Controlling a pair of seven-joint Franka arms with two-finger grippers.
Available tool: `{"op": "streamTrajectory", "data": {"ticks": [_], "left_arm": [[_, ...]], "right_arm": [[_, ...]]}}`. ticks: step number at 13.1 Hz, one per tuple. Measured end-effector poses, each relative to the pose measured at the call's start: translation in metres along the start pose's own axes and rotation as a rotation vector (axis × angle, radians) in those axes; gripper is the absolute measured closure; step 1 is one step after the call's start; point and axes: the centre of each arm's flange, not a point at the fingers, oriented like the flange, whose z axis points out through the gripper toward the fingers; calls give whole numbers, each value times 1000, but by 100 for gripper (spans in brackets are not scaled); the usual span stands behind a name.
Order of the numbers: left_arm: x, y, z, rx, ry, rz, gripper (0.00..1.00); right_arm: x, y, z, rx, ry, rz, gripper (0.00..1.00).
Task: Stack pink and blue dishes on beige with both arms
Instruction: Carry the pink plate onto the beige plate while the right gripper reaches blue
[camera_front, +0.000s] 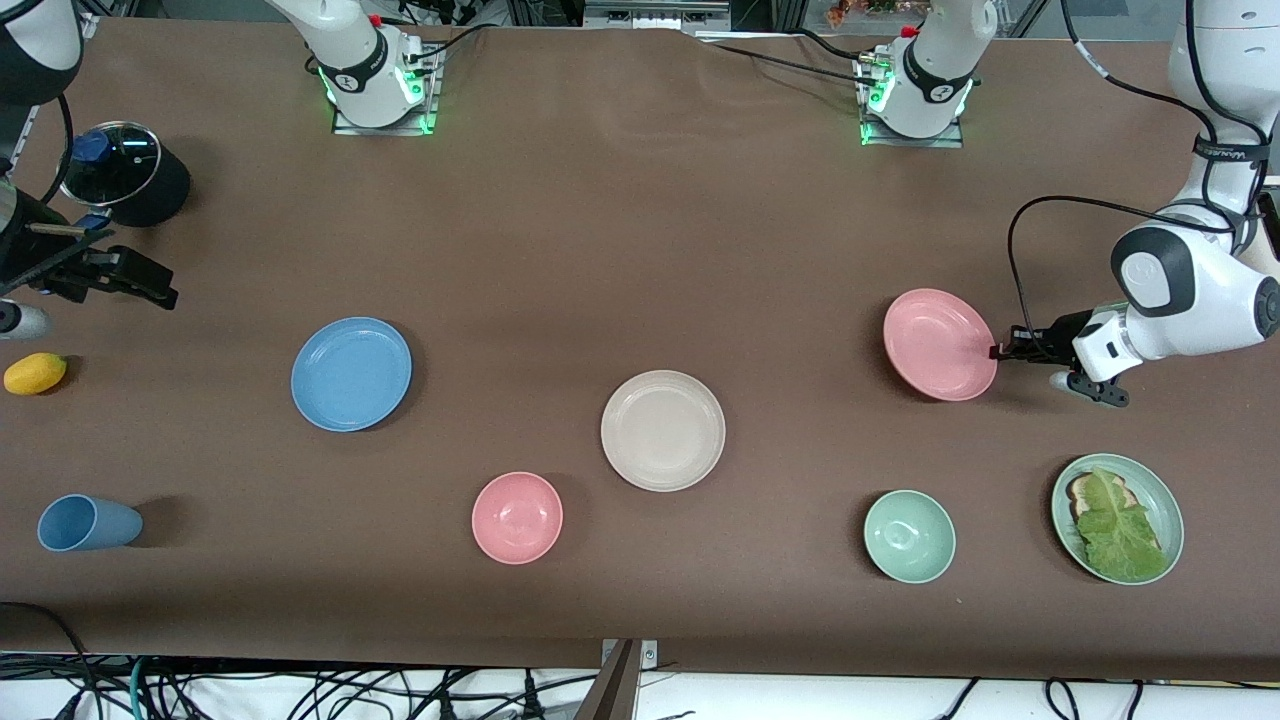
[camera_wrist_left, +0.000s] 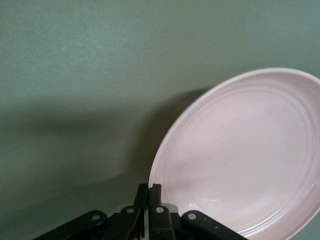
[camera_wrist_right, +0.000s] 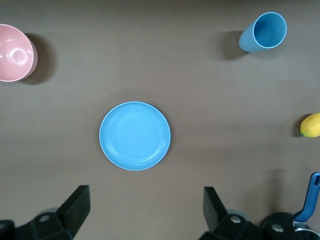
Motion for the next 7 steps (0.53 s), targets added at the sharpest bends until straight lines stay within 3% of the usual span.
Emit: {"op": "streamTrajectory", "data": {"ticks": [4, 7], "left_arm": [[11, 13, -9, -26, -24, -20, 96], [39, 65, -3, -28, -29, -67, 96]], "right_arm": [[29, -10, 57, -10, -35, -10, 0], [50, -17, 100, -16, -40, -22, 0]]}}
